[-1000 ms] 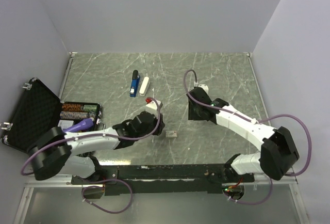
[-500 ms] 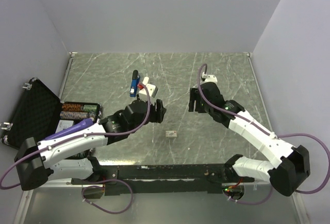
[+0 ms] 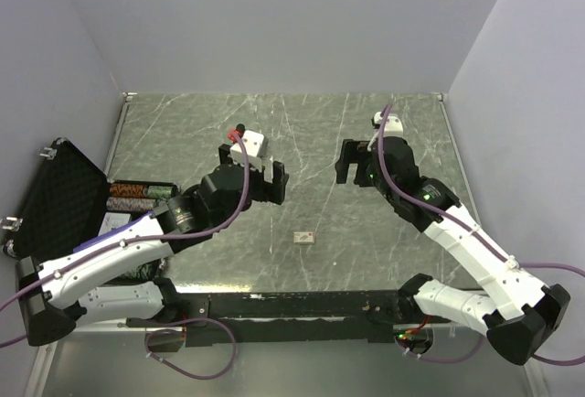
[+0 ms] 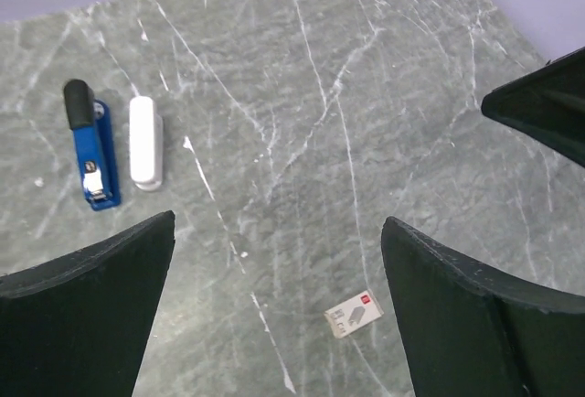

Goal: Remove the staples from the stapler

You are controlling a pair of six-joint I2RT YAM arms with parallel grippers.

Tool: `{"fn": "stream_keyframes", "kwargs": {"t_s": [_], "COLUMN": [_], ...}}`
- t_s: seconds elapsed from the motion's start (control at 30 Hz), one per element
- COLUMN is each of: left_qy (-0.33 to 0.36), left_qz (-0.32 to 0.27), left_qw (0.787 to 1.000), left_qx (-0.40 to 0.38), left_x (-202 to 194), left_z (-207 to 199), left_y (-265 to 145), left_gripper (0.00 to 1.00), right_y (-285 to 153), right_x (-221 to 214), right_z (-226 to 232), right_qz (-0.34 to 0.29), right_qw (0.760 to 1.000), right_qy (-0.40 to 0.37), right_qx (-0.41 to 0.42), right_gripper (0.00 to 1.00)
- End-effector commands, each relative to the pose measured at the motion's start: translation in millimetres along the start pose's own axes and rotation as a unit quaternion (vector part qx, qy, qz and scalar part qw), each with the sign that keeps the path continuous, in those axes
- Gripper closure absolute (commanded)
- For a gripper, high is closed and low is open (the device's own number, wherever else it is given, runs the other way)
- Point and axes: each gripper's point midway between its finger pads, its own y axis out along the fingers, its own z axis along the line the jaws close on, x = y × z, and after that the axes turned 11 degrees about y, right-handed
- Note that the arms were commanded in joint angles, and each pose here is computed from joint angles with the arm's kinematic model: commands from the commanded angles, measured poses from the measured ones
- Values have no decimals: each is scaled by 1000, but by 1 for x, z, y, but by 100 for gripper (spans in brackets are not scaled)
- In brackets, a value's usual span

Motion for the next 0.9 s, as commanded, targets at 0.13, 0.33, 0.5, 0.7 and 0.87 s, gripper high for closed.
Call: {"fn": "stream_keyframes", "kwargs": {"t_s": [0.13, 0.33, 0.5, 0.7, 0.87], "left_qy": [27, 22, 19, 20, 19], "left_qz": [-13, -12, -16, -23, -29], "left_qw": [999, 999, 999, 999, 998], "left_qx": [29, 35, 39, 45, 47], "left_x": [22, 19, 22, 27, 29], "left_z": [29, 43, 49, 55, 58], "left_y": [-19, -26, -30, -33, -36], "left_gripper": [1, 1, 1, 1, 1], "right_y": [-18, -22, -24, -30, -31], "right_x": [39, 55, 65, 70, 76], "right_z": [17, 18, 21, 33, 35], "right_qz": [-44, -65, -70, -75, -78], "right_qw": [999, 998, 997, 996, 996], "right_qy": [12, 14, 7, -7, -16], "right_qx": [27, 18, 14, 49, 46], "right_gripper": [0, 0, 0, 0, 0]}}
